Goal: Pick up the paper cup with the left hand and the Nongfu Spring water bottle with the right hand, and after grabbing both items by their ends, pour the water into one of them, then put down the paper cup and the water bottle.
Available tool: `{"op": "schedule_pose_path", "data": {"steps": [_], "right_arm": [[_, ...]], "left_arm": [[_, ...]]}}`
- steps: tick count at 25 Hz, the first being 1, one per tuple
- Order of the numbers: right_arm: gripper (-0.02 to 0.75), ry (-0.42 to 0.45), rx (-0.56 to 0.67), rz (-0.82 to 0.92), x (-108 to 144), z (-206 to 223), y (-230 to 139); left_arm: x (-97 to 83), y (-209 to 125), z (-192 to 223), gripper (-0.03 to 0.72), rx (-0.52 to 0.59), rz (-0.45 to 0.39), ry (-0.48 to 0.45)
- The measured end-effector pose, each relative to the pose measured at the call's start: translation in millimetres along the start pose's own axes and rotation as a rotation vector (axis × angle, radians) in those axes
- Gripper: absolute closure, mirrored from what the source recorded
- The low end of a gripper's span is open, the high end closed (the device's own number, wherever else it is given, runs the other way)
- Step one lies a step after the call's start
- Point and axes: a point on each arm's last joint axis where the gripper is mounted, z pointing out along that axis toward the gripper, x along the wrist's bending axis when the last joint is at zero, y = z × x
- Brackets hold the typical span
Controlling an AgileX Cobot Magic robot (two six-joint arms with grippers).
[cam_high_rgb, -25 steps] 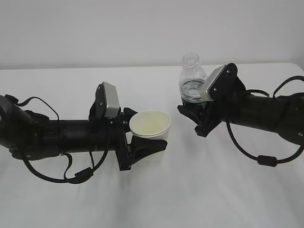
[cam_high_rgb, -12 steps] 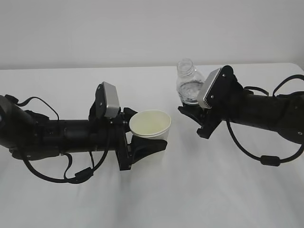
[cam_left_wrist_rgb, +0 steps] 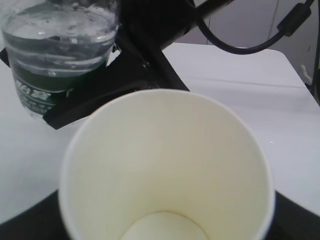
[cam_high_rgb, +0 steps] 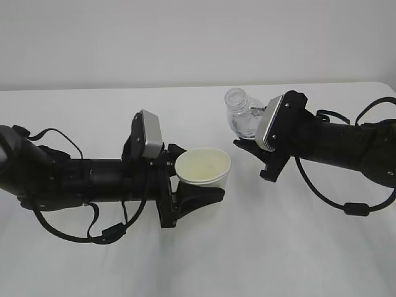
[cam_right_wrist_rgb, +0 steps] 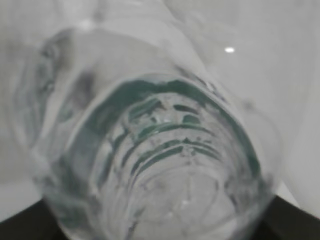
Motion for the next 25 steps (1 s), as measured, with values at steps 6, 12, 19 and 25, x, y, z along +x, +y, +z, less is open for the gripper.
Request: {"op": "schedule_pose_path", "data": {"steps": [6, 12, 19, 25], "right_arm": [[0.262, -0.025, 0.010, -0.065, -2.3, 0.0, -0.8], [0.262, -0.037, 0.016, -0.135, -3.5, 0.0, -1.2], [0.262, -0.054, 0.026, -0.193, -5.2, -0.1, -1.8], [0.262, -0.062, 0.020, -0.244, -5.8, -0.1, -1.0]], "left_arm": [[0.2, 0.1, 0.0, 0.184, -0.001, -0.001, 0.002], [-6.0, 1.0, 5.4, 0.184, -0.001, 0.003, -0.019], [-7.0, 5.7, 11.3, 0.184, -0.012, 0.021, -0.032], [-7.0, 5.7, 11.3, 0.184, -0.012, 0.023, -0.032]]}}
